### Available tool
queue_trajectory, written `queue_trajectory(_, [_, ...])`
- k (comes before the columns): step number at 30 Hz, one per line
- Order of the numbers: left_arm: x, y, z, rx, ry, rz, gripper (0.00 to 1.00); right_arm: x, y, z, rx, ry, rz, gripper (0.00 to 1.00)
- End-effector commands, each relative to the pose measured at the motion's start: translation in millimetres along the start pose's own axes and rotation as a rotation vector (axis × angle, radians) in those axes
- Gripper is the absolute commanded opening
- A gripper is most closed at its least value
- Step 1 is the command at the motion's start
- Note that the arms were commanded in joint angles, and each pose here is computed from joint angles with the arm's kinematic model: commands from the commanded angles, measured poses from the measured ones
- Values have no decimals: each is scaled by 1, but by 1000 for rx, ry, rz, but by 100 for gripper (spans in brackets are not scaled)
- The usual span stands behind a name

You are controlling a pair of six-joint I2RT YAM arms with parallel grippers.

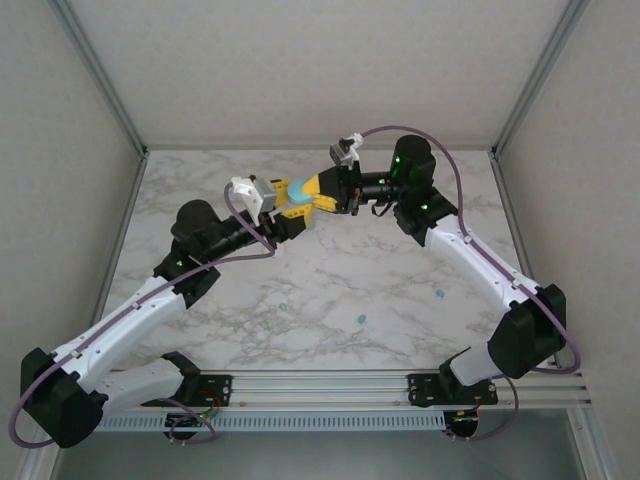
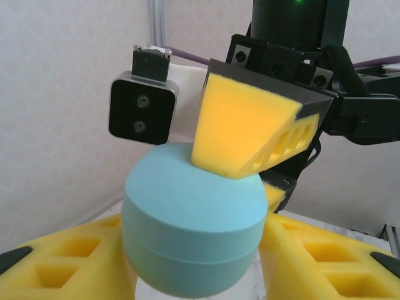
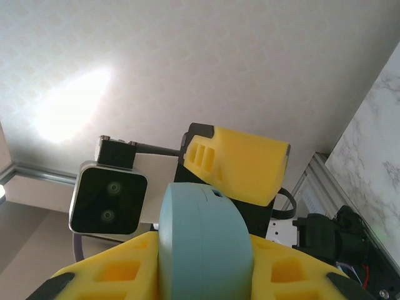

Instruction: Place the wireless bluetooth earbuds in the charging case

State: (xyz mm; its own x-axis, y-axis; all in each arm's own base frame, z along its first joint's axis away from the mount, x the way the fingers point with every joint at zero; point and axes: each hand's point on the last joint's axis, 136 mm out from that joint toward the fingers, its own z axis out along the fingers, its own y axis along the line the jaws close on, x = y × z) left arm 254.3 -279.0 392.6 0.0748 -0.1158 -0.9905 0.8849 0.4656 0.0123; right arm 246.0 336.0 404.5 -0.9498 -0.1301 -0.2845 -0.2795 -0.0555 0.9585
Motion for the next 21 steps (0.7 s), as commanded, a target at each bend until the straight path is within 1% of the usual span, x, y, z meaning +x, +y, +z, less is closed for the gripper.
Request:
queue_trajectory(1, [-25,-9,1,42,-65,8,51,3,5,-1,-6,-11,-26,14])
queue_trajectory(4, [-21,-8,2,40,-58,5,49,3,5,0,-7,-11,-27,14])
queue_trajectory(9, [-21,-8,3,42,-56,3,43,3,2,0,1,-13,-24,15])
queue_trajectory(10, [-21,-9,3,44,-55,3,40,4,0,0,8,-11,-21,15])
queue_trajectory(12, [-21,-9,4,46,-48,3,39,3,-6,0,26,-16,-5,17])
queue_trajectory(17, [-15,-9,3,43,-22,11,28,3,-14,-3,94,-40,-20,32])
queue_trajectory(21, [-5,-11,1,51,19,3,25,1,-17,-12,197,-76,-81,53])
